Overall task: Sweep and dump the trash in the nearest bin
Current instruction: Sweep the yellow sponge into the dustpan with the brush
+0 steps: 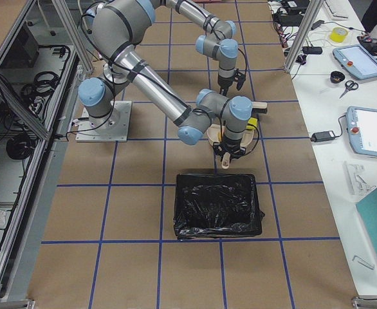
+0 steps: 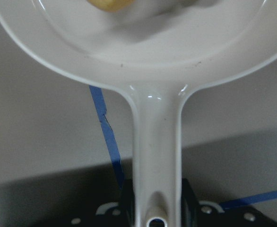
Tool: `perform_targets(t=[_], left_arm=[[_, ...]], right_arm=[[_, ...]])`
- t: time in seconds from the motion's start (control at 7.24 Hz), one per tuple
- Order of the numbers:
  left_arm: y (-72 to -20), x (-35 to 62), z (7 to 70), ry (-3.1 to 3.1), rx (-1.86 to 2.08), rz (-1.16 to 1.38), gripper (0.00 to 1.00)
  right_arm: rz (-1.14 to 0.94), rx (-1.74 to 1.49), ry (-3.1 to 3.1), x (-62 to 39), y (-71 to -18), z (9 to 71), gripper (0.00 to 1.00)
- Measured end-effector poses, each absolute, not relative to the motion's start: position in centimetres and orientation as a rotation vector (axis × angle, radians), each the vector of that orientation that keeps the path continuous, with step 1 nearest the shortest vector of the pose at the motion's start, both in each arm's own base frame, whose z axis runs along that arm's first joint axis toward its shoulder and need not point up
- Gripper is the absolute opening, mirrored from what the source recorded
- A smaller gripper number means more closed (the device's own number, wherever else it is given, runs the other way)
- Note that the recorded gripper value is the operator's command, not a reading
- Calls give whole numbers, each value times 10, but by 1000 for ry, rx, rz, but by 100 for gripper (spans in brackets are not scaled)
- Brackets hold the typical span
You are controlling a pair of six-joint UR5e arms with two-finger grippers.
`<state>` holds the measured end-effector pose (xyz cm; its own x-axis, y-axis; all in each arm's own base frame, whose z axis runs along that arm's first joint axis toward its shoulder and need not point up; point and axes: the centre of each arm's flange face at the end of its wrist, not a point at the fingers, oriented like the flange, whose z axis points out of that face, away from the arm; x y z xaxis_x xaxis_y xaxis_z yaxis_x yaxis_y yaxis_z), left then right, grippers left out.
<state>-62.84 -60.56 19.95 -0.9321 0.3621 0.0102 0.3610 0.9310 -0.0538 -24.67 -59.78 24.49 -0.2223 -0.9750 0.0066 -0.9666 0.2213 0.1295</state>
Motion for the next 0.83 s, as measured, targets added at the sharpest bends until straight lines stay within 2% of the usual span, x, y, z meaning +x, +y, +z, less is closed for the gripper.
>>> perform_targets(t=[0.83], left_arm=[[-576, -668, 203, -2952, -523, 55, 0]], right_arm=[[-130, 1893, -2379, -249, -602, 245, 9]])
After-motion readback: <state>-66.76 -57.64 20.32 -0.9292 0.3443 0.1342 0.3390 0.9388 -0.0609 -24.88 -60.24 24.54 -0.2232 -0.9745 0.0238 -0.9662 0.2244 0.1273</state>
